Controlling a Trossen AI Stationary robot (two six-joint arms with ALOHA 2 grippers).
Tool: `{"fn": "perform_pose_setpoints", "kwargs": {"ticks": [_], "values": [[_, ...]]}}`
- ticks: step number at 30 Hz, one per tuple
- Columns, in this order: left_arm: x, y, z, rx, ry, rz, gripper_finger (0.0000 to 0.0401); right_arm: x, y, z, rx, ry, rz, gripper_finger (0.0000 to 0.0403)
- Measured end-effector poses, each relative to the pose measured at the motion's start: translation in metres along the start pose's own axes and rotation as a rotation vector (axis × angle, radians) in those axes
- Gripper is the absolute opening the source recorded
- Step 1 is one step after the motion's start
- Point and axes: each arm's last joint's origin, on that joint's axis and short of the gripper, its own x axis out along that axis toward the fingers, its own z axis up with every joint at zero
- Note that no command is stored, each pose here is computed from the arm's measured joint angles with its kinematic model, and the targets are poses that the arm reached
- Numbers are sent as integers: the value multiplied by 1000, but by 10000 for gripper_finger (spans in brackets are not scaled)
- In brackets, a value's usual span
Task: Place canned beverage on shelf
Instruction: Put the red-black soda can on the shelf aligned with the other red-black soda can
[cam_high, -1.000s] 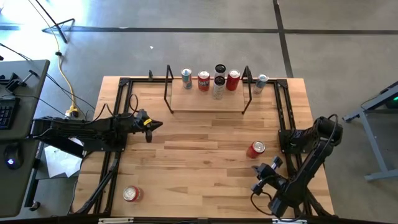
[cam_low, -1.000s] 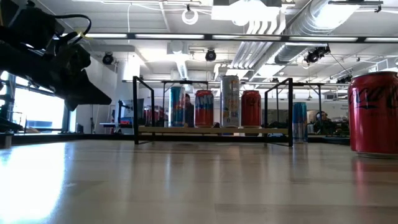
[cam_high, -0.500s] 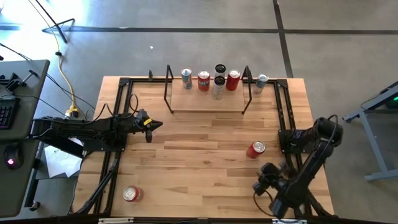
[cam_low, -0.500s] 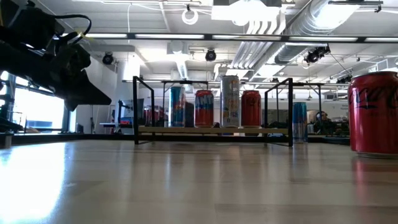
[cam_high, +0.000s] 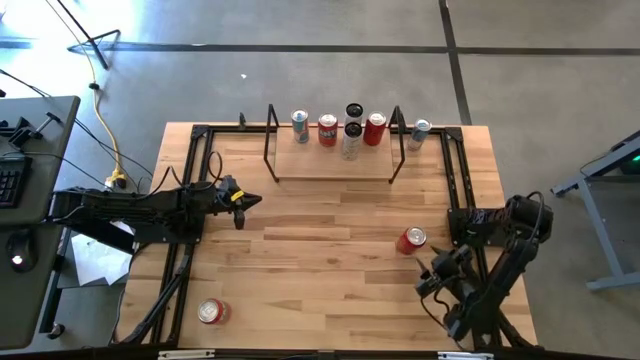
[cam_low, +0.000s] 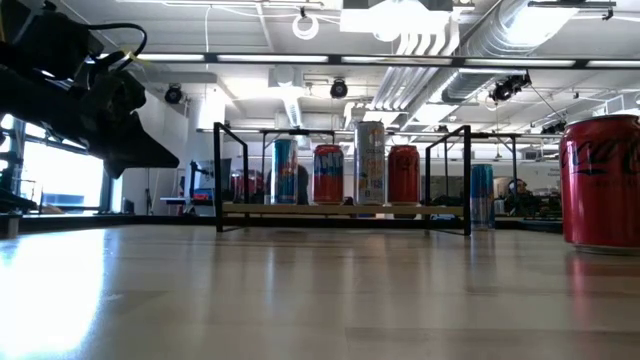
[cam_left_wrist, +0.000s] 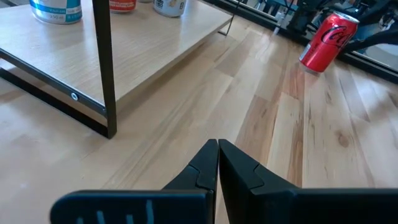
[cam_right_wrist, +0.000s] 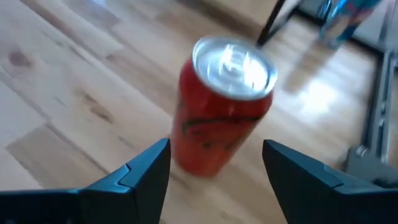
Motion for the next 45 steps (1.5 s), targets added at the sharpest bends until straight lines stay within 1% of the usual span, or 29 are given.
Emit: {"fn": "perform_pose_setpoints", "kwargs": {"ticks": [3,6,12,17,19,23,26,30,35,45], "values": [[0,0,0,0,0,0,5,-4,2,6,-14,-44,31,241],[0,0,0,0,0,0,5,-1,-1,8,-32,-101,65,241],[0,0,0,0,-1,0,5,24,-5,10,-26,-119,-35,241],[0,0,0,0,0,0,5,33,-4,14,-15,-146,-40,241],[0,0,0,0,-1,0,5,34,-2,14,-5,-159,-20,241],[0,0,0,0,0,0,5,36,5,15,48,-206,67,241],[0,0,0,0,0,0,5,41,12,16,86,-197,90,241],[0,0,0,0,-1,0,5,48,18,19,46,-184,80,241],[0,0,0,0,0,0,5,53,16,26,-3,-209,31,241],[0,0,0,0,0,0,5,67,18,37,-4,-225,-22,241]]}}
